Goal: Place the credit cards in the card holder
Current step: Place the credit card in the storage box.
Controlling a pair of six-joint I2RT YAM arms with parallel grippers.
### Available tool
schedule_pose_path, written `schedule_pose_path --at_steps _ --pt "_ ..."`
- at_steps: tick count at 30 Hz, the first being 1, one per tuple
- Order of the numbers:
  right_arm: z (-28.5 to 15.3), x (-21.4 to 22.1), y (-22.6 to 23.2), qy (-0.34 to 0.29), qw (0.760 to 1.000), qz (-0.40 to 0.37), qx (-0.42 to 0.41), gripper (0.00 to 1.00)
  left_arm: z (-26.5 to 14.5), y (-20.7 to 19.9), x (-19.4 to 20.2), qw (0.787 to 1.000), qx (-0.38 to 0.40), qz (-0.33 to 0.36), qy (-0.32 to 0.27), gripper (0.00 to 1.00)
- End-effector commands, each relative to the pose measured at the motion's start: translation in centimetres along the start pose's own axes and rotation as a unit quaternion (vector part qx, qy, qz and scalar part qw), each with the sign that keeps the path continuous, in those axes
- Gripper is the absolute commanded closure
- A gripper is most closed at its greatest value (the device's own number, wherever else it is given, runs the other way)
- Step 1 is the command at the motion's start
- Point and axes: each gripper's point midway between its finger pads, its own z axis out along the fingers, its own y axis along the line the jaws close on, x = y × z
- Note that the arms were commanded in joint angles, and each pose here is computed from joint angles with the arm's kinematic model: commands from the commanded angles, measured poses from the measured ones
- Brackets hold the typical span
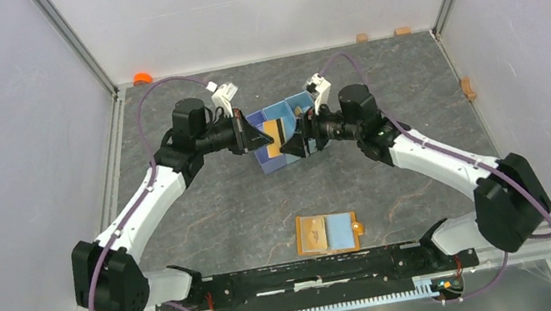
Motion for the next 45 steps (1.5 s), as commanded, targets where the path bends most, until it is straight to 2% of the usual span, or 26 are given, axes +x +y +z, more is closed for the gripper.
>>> schedule_pose_path --at_steps 1,3,5,8,9,11,16,22,31,36,40,45 --pt "0.9 -5.3 4.1 -0.055 0.992 -0.049 -0.104 0.16 0.2 -1.8 -2.2 0.999 0.049 0.011 -0.011 0.98" --pt "1.3 -5.8 3.9 -0.055 0.991 -0.045 -0.112 0.23 0.2 -1.7 -2.4 0.998 0.059 0.010 -0.010 0.98" --pt "1.8 -6.1 3.1 -0.054 0.992 -0.035 -0.106 0.39 0.2 -1.7 -2.4 0.997 0.071 0.008 -0.010 0.98" --pt "2.3 -6.0 1.6 -0.051 0.993 -0.010 -0.105 0.73 -0.1 -1.5 -2.7 0.997 0.078 0.008 -0.018 0.98" --pt "2.3 -5.9 1.1 -0.051 0.993 0.002 -0.104 0.84 -0.2 -1.4 -2.8 0.997 0.080 0.008 -0.020 0.95" --pt "2.2 -6.2 0.6 -0.061 0.992 0.011 -0.107 1.00 -0.4 -1.0 -2.8 0.997 0.078 0.001 -0.021 0.90" --pt "2.3 -6.6 -0.3 -0.069 0.991 0.016 -0.110 1.00 -0.3 -0.3 -3.2 0.995 0.092 -0.007 -0.030 0.84" --pt "2.5 -7.0 -2.8 -0.078 0.994 0.026 -0.076 1.00 -0.5 1.4 -3.8 0.996 0.081 -0.027 -0.039 0.91" --pt "2.7 -6.4 -5.8 -0.075 0.995 0.034 -0.050 1.00 -0.5 2.1 -3.9 0.995 0.087 -0.036 -0.039 0.89" --pt "3.1 -5.9 -7.7 -0.069 0.996 0.038 -0.034 1.00 -0.1 3.0 -3.9 0.995 0.080 -0.044 -0.037 0.92" --pt "3.7 -5.5 -9.2 -0.063 0.997 0.036 -0.018 1.00 0.5 3.9 -3.8 0.996 0.073 -0.045 -0.032 0.98" --pt "4.3 -5.1 -11.2 -0.057 0.998 0.039 -0.004 1.00 1.1 5.8 -3.6 0.998 0.036 -0.047 -0.022 0.98"
